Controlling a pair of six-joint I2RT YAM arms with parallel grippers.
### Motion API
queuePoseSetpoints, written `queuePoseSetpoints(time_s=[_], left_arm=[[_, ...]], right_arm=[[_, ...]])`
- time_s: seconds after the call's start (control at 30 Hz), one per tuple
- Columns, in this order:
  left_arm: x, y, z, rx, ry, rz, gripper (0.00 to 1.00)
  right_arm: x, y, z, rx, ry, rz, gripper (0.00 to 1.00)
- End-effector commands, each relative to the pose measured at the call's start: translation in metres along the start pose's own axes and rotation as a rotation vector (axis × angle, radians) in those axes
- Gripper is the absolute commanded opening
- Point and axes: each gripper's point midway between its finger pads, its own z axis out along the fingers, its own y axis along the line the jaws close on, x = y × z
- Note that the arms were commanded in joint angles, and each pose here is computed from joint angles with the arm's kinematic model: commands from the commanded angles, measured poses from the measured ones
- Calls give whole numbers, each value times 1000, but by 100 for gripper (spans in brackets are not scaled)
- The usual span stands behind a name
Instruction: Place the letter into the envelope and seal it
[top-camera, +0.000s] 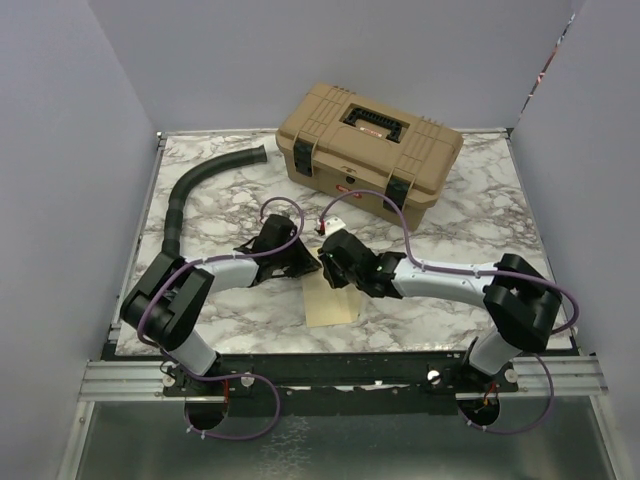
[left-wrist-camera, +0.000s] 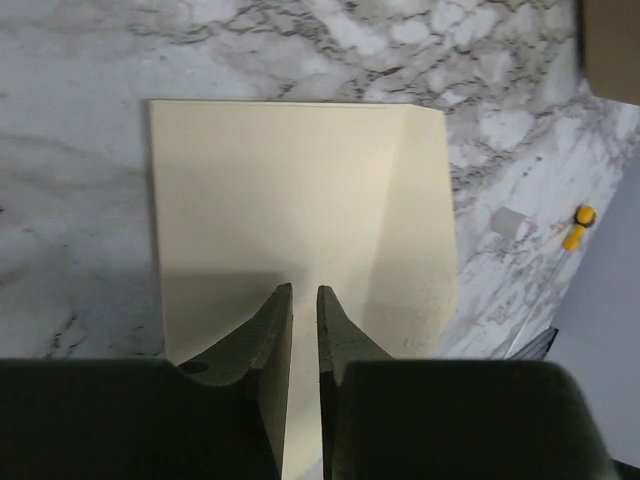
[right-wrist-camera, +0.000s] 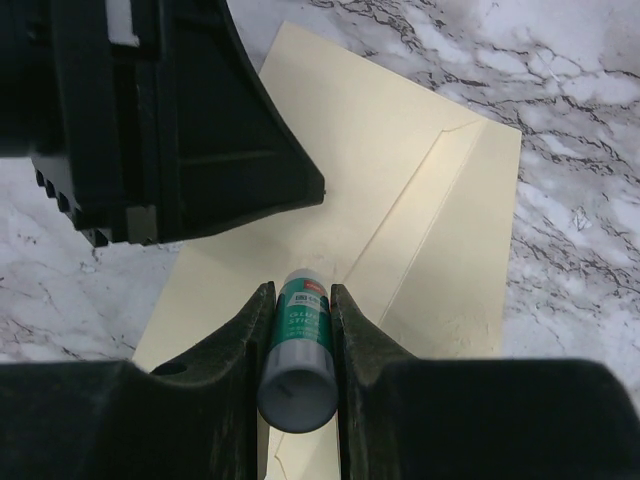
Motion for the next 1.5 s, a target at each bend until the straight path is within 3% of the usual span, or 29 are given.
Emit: queuePoseSetpoints(time_s=[0.0,0.33,0.77,1.47], left_arm=[[4,31,9,-142,-10,-7,16],[18,70,8,-311,5,-69,18],[35,103,5,-411,30,-123,2],[53,130,4,-473,171,73,0]], right_arm=[[-9,6,9,4,-15,7,0],[14,8,23,-15,41,-15,0],[52,11,14,-87,120,-36,0],[31,-40,41,143,63,41,0]])
